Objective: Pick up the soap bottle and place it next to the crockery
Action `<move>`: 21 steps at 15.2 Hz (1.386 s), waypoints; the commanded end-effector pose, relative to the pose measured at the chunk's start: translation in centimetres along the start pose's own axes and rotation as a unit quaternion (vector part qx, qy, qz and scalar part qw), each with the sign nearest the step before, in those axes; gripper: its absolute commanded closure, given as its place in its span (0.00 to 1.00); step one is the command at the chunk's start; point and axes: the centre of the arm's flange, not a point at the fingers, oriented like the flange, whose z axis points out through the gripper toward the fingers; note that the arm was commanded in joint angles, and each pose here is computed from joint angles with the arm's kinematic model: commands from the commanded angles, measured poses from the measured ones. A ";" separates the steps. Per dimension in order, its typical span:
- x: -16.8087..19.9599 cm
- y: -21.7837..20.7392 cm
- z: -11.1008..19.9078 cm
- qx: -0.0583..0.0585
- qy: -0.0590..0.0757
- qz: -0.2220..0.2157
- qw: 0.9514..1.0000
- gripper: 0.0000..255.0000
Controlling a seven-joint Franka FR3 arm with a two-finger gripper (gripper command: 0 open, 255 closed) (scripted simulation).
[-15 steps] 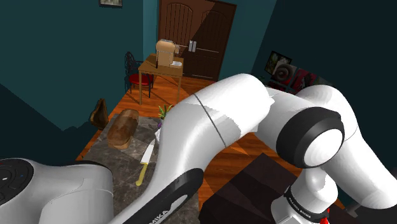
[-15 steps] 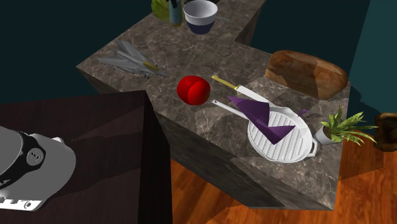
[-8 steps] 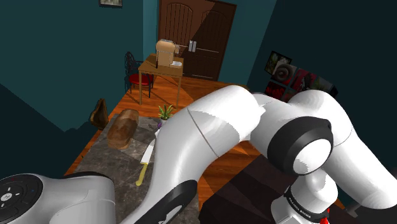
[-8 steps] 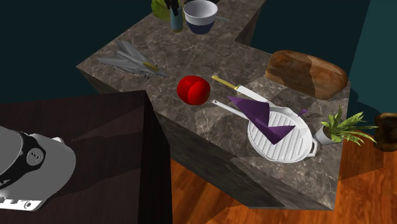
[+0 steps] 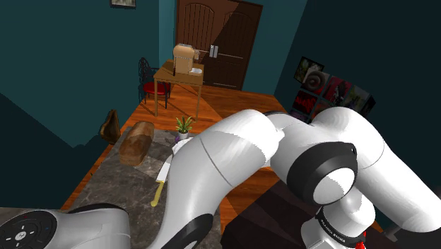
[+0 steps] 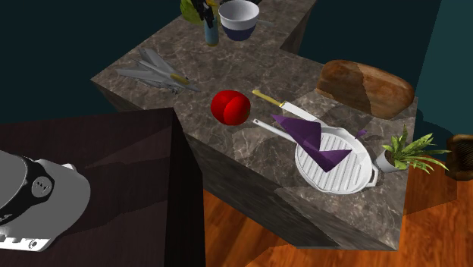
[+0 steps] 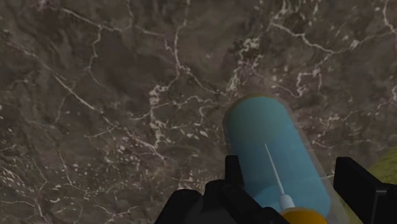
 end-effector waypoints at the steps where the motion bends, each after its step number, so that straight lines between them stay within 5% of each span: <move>1: -0.1 0.0 0.1 0.000 0.000 0.000 1.000 1.00; 6: -0.1 0.0 0.1 0.000 0.000 0.000 1.000 1.00; 7: -0.1 0.0 0.2 0.000 0.000 0.000 1.000 0.00; 12: -0.1 0.0 0.2 0.000 0.000 0.000 1.000 0.00; 16: -0.1 0.0 -4.9 0.000 0.000 0.000 1.000 0.00; 21: -0.1 0.0 -4.9 0.000 0.000 0.000 1.000 0.00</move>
